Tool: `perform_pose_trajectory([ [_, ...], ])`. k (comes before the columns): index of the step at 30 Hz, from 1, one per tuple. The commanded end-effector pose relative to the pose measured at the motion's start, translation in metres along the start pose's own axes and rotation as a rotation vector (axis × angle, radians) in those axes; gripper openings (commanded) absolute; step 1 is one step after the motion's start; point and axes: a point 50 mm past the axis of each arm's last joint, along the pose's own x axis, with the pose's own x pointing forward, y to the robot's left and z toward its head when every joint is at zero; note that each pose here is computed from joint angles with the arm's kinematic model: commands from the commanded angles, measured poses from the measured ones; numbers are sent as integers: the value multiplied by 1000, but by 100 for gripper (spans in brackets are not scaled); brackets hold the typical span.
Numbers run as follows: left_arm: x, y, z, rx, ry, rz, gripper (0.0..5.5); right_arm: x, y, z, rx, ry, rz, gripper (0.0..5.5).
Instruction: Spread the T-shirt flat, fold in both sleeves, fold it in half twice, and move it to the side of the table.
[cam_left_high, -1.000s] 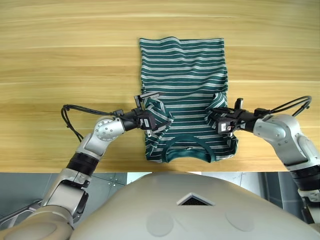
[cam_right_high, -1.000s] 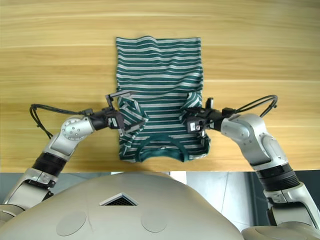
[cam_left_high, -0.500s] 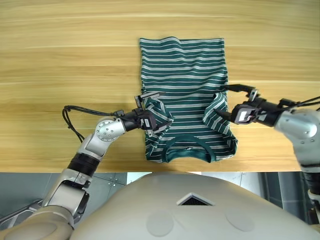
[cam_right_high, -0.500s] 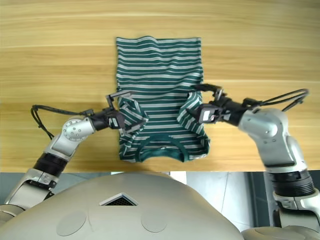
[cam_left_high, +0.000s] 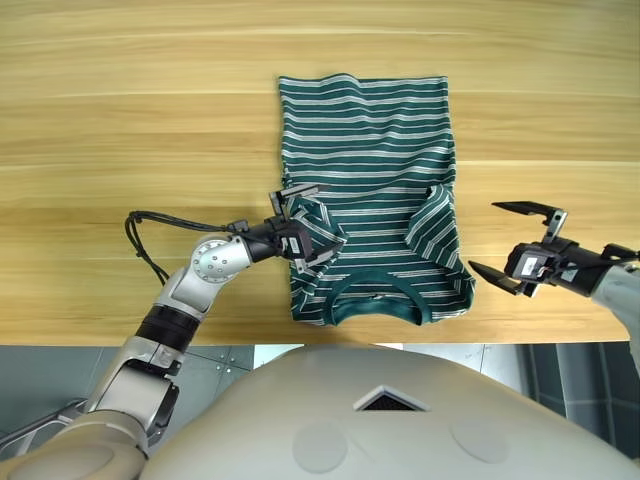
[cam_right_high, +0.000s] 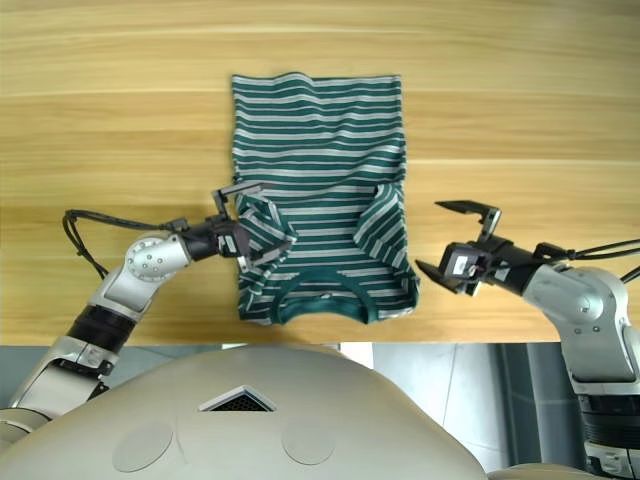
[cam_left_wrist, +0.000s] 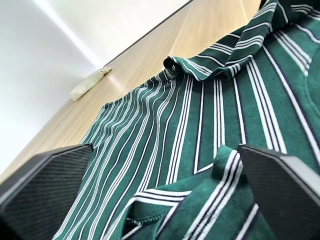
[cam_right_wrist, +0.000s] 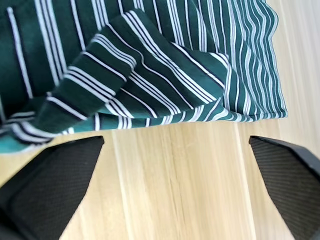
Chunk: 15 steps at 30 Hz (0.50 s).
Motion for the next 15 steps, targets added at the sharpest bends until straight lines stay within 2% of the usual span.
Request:
perform_pose_trajectory([
  [1, -1, 3, -2, 7, 17, 3, 540, 4, 5, 5, -12, -26, 29, 536],
  [15, 0, 2, -3, 1, 16, 8, 540, 3, 12, 17, -15, -78, 68, 536],
])
